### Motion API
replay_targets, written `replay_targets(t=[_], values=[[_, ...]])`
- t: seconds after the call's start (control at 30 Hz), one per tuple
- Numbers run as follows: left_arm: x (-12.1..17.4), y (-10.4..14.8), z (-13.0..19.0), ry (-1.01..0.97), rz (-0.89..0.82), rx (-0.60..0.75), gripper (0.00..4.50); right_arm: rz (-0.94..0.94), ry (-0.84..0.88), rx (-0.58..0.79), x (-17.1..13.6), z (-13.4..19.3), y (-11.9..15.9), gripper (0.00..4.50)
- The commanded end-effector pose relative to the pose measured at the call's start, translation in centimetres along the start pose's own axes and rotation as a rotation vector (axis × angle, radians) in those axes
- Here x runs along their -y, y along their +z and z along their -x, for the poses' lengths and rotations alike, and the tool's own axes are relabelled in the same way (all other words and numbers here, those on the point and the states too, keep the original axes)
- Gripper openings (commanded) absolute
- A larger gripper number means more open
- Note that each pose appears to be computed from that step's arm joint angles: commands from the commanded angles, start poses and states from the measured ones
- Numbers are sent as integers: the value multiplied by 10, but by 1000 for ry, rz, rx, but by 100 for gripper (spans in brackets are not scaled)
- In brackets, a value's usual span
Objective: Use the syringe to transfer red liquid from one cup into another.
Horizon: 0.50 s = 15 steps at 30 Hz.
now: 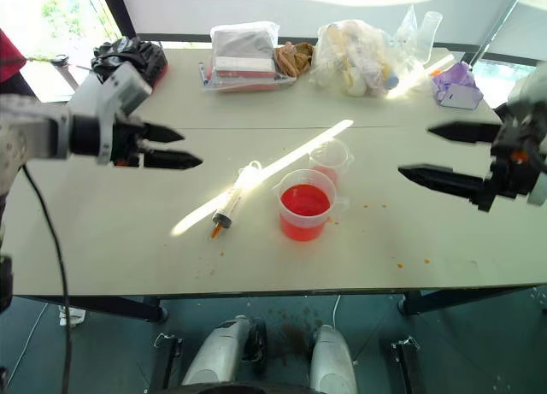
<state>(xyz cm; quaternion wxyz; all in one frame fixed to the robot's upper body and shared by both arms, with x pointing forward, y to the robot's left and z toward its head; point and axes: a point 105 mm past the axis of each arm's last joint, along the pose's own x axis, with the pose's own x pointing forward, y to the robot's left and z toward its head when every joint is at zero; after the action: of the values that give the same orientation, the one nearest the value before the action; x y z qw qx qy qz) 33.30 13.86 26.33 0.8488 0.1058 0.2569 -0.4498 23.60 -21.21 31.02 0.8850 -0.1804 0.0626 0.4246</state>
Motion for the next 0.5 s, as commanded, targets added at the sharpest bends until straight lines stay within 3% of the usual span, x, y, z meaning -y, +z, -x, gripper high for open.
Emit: replay_targets(t=[0.03, 0.3, 0.5], values=[[-5, -2, -25, -2, 113, -143, 444, 13, 103, 9, -14, -17, 5, 450], [-8, 0, -77, 15, 128, -331, 444, 72, 149, 79, -32, -37, 14, 450], [-13, -24, -107, 32, 98, -454, 444, 44, 81, 102, -34, -38, 5, 450]])
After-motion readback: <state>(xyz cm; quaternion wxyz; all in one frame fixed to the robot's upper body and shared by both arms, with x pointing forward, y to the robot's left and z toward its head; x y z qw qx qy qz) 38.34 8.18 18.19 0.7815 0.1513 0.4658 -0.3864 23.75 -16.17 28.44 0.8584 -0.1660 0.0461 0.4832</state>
